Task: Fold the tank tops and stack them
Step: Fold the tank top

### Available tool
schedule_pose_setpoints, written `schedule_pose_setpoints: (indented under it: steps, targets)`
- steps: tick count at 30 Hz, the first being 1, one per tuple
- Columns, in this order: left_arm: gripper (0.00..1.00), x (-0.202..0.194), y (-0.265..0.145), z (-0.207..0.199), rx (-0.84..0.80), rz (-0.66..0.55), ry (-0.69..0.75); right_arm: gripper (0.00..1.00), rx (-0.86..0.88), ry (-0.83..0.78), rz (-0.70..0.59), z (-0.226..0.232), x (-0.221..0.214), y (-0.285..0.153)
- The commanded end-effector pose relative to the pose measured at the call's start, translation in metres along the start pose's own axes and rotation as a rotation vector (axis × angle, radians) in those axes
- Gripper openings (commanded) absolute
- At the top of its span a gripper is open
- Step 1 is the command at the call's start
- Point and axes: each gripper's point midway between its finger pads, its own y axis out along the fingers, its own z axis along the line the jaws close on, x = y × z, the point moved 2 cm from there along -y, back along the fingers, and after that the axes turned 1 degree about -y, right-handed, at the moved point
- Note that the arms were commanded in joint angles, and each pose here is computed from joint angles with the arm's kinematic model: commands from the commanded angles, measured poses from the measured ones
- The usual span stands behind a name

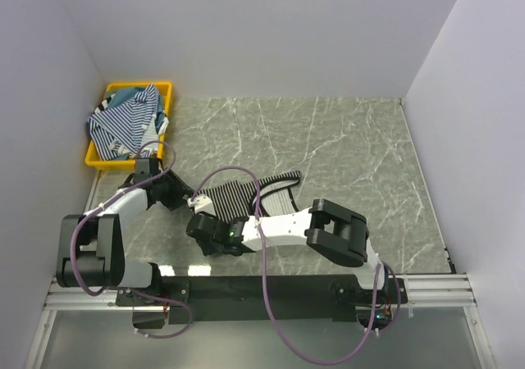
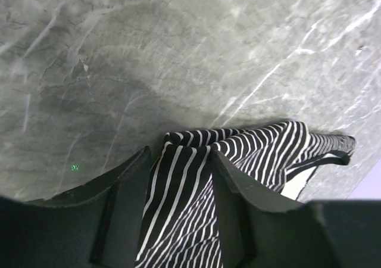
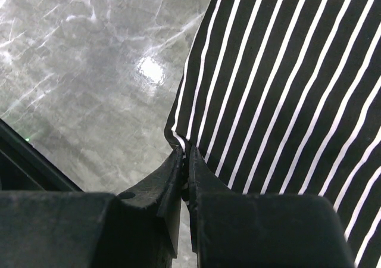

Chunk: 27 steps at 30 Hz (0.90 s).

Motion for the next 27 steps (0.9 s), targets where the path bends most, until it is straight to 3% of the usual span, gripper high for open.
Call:
schedule_pose_setpoints:
  steps: [1, 6, 9, 13, 16, 27]
  targets:
    - [0.5, 0.012, 0.003, -0.011, -0.008, -0.033, 0.03, 0.09, 0.047, 0.045, -0.068, 0.008, 0.024, -0.018]
    - [0.47, 0.005, 0.009, -0.011, 0.033, -0.031, 0.064, 0.09, 0.051, 0.055, -0.075, 0.005, 0.025, -0.022]
    - [0.39, 0.005, 0.013, -0.011, 0.05, -0.023, 0.062, 0.09, 0.052, 0.057, -0.079, 0.003, 0.026, -0.024]
    - [0.15, 0.007, 0.017, -0.01, 0.073, -0.03, 0.062, 0.09, 0.052, 0.058, -0.072, 0.002, 0.024, -0.025]
    - [0.02, 0.013, 0.016, -0.012, 0.091, -0.04, 0.071, 0.09, 0.054, 0.057, -0.065, 0.001, 0.021, -0.025]
    - [0.01, 0.045, -0.008, -0.032, 0.128, -0.149, 0.127, 0.08, 0.206, 0.05, -0.046, 0.044, 0.041, -0.032]
